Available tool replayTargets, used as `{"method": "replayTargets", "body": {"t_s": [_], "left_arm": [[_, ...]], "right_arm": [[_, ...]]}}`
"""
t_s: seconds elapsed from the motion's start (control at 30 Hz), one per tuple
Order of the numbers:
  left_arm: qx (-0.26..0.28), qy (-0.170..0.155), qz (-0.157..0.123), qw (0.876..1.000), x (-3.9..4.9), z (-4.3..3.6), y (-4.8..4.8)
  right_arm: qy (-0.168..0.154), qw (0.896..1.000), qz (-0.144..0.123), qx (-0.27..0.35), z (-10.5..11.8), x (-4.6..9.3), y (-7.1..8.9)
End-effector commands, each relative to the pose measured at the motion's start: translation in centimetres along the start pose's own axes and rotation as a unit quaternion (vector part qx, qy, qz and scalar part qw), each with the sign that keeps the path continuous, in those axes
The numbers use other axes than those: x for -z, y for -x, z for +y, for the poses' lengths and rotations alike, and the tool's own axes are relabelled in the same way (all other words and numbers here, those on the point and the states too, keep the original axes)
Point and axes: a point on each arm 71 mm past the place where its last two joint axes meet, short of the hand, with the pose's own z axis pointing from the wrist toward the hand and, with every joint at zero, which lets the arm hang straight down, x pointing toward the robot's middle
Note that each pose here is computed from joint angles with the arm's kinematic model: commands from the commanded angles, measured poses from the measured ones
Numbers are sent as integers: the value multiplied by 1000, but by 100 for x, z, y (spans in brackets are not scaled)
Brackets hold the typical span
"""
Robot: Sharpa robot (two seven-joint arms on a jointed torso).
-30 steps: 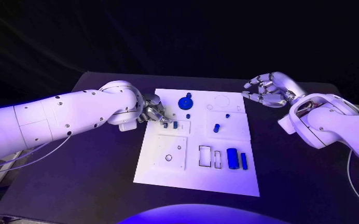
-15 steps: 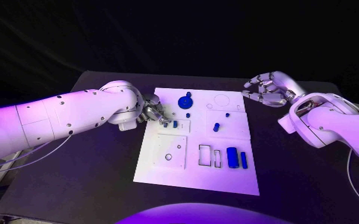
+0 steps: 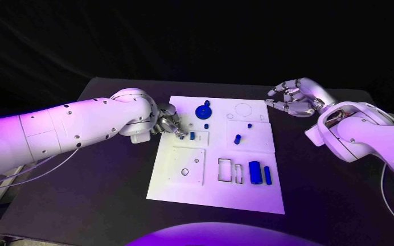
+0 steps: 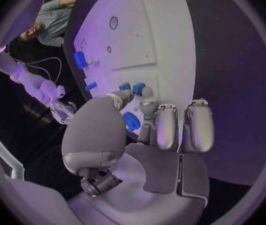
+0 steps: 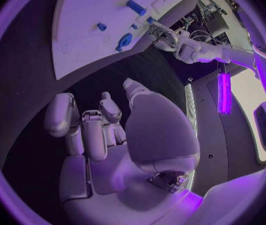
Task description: Assemble the parts on the task board
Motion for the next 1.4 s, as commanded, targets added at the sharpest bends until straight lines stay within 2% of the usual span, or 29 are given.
{"method": "replayTargets", "body": {"t_s": [0.03,0.37,1.1,1.3,1.4], "left_arm": [[-5,-5,10,1000,-8,-17,-31],[6,-8,11,1000,-12,-28,-40],[53,-19,41,998,16,-42,-69],[61,-24,48,997,60,-55,-10],[60,-26,49,997,93,-70,63]], "right_arm": [[4,1000,2,2,5,1,-8],[3,1000,3,2,2,0,-9],[3,1000,2,2,-6,-1,-11],[2,1000,2,2,-10,-5,-10],[2,1000,2,2,-13,-8,-10]]}}
